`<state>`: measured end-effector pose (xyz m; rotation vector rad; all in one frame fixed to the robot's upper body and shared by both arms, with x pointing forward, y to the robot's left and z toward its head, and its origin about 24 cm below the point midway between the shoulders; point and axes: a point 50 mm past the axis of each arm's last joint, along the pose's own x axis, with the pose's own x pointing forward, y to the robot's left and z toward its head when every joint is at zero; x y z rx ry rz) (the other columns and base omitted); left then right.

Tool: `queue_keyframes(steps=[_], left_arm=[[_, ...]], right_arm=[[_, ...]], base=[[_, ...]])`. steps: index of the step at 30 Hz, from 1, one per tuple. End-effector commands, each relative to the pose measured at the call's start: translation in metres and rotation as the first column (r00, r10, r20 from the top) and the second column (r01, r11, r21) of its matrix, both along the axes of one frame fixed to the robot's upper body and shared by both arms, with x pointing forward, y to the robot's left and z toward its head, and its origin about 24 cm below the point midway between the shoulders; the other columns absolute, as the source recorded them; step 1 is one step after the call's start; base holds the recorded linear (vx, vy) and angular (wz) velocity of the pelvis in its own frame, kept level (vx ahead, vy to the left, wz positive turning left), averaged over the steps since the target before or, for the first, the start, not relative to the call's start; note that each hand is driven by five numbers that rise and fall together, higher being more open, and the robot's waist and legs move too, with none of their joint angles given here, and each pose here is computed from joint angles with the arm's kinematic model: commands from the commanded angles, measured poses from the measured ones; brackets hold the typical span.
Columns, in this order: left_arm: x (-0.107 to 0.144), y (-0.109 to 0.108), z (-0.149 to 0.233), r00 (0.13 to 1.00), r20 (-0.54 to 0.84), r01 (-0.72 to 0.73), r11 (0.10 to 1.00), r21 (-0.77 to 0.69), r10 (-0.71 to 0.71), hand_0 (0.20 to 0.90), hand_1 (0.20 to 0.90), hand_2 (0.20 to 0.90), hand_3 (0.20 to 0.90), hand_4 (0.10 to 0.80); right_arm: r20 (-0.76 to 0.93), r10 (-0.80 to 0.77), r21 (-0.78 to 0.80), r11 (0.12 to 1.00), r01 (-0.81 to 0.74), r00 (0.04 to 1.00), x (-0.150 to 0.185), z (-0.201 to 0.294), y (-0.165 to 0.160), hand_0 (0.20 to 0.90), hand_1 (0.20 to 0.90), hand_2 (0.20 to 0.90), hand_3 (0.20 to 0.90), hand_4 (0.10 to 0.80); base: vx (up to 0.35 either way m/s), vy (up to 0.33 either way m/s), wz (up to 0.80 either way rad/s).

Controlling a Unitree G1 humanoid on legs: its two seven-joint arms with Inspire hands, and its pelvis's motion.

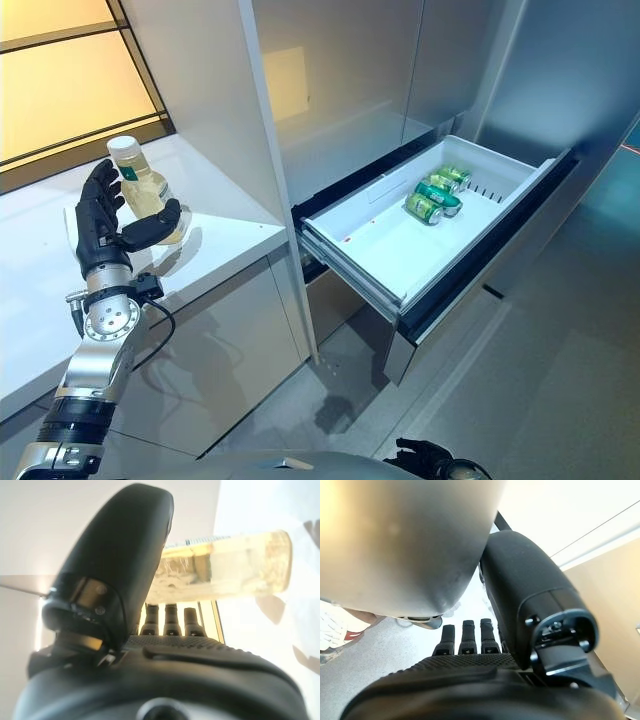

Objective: Put drinks into fridge and close the fridge

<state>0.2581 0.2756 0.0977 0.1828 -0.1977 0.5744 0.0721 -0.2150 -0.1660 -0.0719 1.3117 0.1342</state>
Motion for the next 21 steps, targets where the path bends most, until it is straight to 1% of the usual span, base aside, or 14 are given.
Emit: queue_keyframes(steps=[1,12,21], left_arm=[[0.027,0.000,0.050,0.978,0.210,-0.003,1.000,0.024,-0.002,0.900,0.900,0.900,0.900,0.800],[0.035,0.001,0.050,0.981,0.193,-0.009,1.000,0.009,0.007,0.900,0.900,0.900,0.900,0.800],[0.039,0.004,0.052,0.976,0.217,-0.027,0.999,-0.025,0.031,0.900,0.900,0.900,0.900,0.800]], right_arm=[[-0.027,0.058,-0.004,0.998,-0.058,0.998,0.000,-0.001,0.000,0.900,0.900,0.900,0.900,0.800],[-0.035,0.073,-0.009,0.997,-0.073,0.997,-0.003,-0.001,0.000,0.900,0.900,0.900,0.900,0.800],[-0.041,0.081,-0.009,0.997,-0.081,0.996,-0.004,-0.001,0.000,0.900,0.900,0.900,0.900,0.800]], base=[[0.000,0.000,0.00],[0.005,0.000,-0.01],[0.007,0.000,-0.03]])
